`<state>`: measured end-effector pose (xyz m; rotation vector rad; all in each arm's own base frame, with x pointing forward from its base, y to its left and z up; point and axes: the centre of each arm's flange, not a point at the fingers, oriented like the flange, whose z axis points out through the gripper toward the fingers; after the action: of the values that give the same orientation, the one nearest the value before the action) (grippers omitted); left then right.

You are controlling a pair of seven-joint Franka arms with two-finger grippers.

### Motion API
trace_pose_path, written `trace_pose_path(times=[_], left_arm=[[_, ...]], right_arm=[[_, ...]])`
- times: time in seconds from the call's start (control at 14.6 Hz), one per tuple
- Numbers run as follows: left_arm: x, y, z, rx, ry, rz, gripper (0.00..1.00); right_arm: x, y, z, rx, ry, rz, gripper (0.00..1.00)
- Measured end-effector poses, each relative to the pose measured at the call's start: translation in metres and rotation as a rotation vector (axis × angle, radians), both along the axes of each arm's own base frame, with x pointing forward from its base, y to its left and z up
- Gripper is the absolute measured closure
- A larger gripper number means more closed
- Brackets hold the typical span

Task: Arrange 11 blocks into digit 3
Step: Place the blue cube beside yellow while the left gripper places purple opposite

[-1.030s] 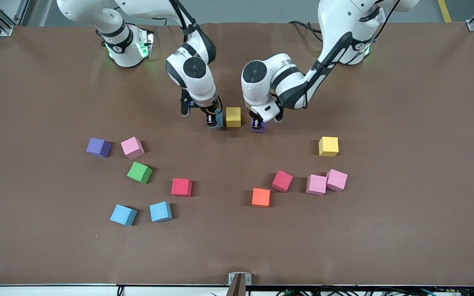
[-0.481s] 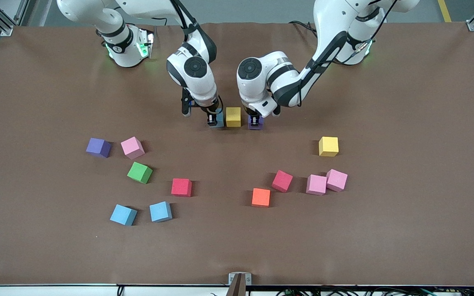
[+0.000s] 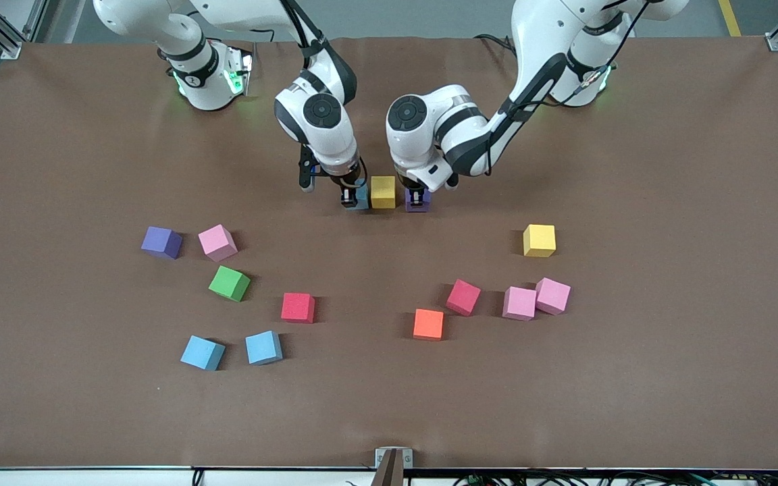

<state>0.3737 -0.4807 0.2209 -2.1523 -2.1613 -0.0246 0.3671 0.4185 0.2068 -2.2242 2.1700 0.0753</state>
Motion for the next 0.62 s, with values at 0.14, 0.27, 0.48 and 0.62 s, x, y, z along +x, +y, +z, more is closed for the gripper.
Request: trace_pose_path(times=[0.14,0.27,0.48,0.62], left_arm=[[0.001,-0.004,-0.002,-0.005,0.003,0.0,0.46],[0.0,-0.01,-0.004,-0.011,0.006,-0.005,0.46],[-0.001,-0.013,-0.006,-0.012,0.01,-0.007,0.46],[-0.001,-0.013,-0.009,-0.011,0.013,-0.006,0.46]], right_arm=[[0.001,0.001,0.0,-0.002,0.002,0.0,0.48],[0.001,0.001,-0.001,-0.003,0.003,-0.001,0.48],[0.001,0.002,-0.001,-0.003,0.003,0.0,0.48],[0.0,0.003,-0.001,-0.002,0.003,0.002,0.48]])
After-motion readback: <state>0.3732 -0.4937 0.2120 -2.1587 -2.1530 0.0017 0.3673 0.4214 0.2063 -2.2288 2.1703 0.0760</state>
